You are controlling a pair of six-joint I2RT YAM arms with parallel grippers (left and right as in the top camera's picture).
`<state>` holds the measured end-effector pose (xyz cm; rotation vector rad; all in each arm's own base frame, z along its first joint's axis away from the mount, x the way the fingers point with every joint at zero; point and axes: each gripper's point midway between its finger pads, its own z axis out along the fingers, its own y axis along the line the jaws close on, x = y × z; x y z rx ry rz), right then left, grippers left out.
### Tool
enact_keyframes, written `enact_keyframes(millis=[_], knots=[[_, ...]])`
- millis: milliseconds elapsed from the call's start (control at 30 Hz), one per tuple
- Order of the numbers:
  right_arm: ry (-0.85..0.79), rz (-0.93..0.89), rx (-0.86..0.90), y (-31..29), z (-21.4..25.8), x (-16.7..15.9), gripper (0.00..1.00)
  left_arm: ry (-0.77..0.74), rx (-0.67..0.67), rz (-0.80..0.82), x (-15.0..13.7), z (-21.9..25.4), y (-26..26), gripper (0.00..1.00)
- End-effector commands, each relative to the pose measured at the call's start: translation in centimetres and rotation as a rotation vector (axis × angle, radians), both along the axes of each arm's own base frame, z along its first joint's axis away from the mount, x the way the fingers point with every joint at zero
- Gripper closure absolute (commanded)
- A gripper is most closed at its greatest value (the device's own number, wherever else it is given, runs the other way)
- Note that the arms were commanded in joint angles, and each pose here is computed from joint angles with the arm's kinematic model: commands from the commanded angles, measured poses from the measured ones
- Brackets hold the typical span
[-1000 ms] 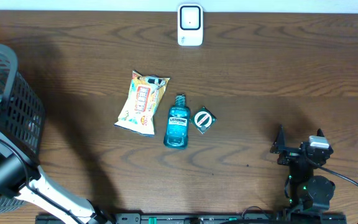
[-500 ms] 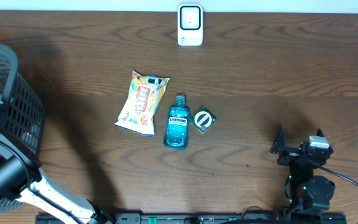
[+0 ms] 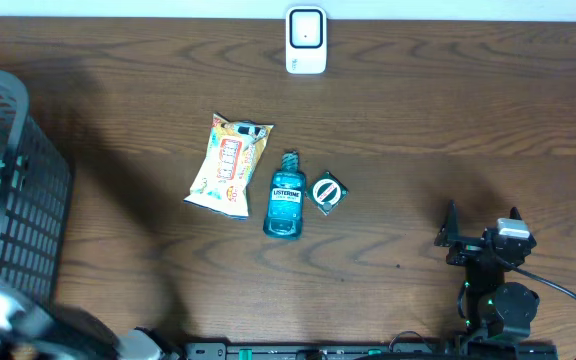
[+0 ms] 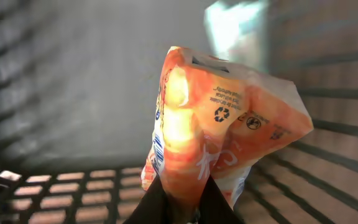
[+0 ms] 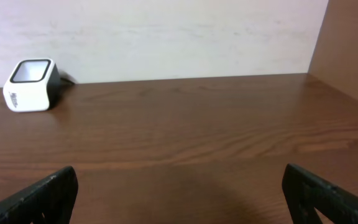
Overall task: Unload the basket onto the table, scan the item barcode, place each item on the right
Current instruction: 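Grasp the small orange box with the left gripper and lift it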
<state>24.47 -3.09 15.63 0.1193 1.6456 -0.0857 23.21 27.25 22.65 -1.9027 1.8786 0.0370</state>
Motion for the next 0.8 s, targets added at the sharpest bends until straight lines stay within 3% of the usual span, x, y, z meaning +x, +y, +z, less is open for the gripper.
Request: enact_keyframes(millis=[0, 133, 333, 533, 767], knots=[[-0.001, 0.004, -0.007, 0.0, 0.0, 0.0, 0.01, -0.212, 0.047, -0.068, 1.0, 5.6, -3.0, 0.93], [-0.001, 0.004, -0.007, 0.0, 0.0, 0.0, 0.01, -0.440, 0.120, -0.258, 2.1, 12.0, -9.0, 0.93], [-0.001, 0.004, -0.007, 0.0, 0.0, 0.0, 0.01, -0.532, 0.170, -0.593, 2.5, 15.5, -19.2, 0.93], [-0.001, 0.003, -0.007, 0.0, 0.0, 0.0, 0.01, -0.529, 0.113, -0.942, 3.3, 14.7, -28.1, 0.93], [-0.001, 0.004, -0.007, 0.0, 0.0, 0.0, 0.01, -0.402, 0.015, -1.162, 5.6, 9.6, -36.1, 0.93]])
